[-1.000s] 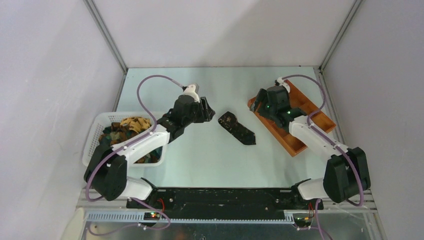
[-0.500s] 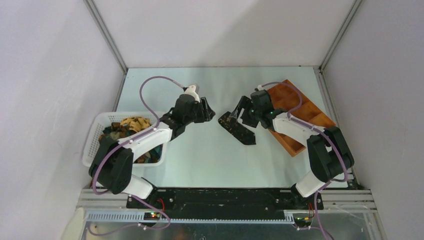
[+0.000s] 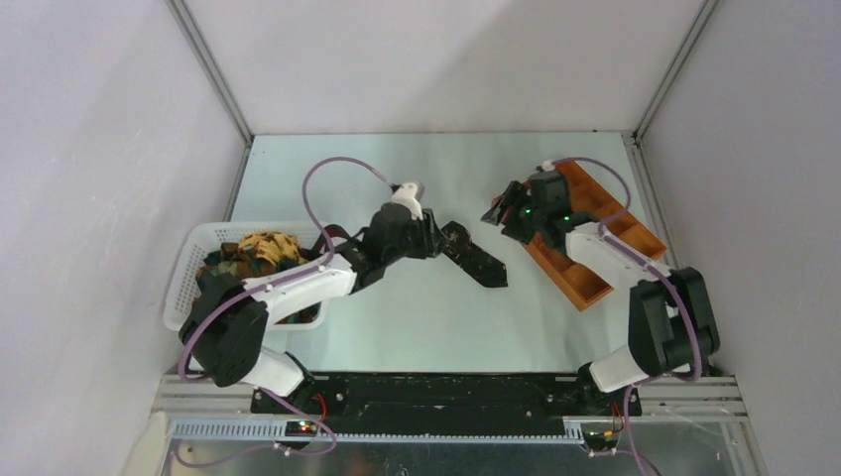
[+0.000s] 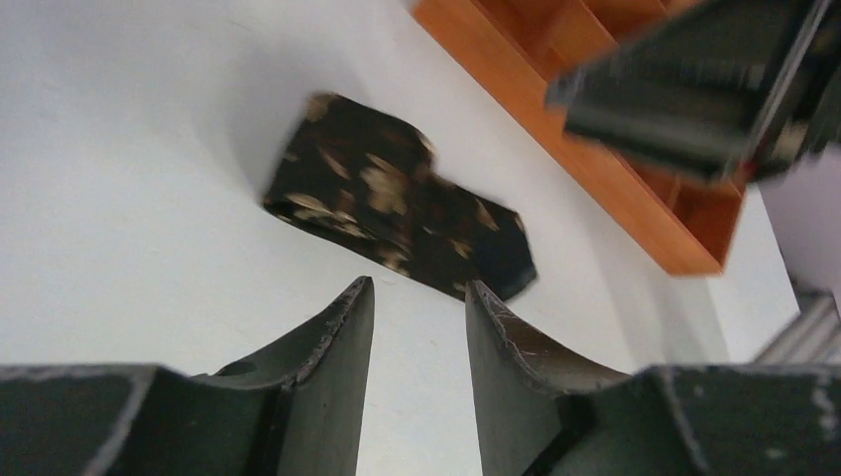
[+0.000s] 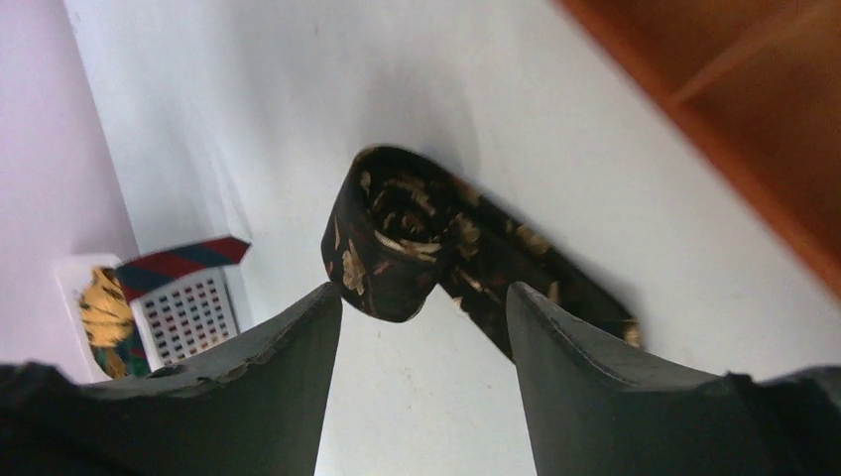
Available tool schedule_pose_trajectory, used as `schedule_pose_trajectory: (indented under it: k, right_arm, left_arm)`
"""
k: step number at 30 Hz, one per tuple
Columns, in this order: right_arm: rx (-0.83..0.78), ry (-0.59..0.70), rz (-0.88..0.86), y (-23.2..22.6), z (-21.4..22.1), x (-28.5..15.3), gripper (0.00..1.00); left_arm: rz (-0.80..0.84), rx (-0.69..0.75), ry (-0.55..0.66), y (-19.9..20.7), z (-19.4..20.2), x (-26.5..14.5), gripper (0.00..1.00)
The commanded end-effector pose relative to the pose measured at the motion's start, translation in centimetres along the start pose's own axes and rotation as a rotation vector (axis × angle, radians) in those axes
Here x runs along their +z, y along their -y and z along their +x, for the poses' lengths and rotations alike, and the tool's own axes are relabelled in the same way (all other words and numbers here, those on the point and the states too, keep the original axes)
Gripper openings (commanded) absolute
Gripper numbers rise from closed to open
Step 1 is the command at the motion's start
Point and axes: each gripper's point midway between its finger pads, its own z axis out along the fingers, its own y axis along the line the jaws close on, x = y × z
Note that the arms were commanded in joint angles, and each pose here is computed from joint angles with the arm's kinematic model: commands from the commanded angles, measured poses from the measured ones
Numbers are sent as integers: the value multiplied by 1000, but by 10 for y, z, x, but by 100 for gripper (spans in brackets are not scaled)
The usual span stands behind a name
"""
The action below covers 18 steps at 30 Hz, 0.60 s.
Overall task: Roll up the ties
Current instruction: Roll the tie at the center of the board.
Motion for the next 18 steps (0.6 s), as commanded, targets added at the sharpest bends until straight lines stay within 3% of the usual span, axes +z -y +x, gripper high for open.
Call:
schedule_pose_trajectory:
  k: [1, 7, 12, 18]
  right_arm:
    - [-26, 53, -2, 2, -27, -34, 64]
    - [-43, 19, 31, 14, -9, -35, 59]
    - [1, 0, 64, 39, 9, -30, 49]
    - [13, -90, 41, 51, 34, -26, 42]
  left_arm:
    - [62, -2, 16, 28, 15, 4, 44]
    - [-22, 141, -6, 41, 14, 8, 53]
    - [-177, 337, -74, 25, 21, 18, 62]
    - [-246, 504, -81, 22, 14, 18, 72]
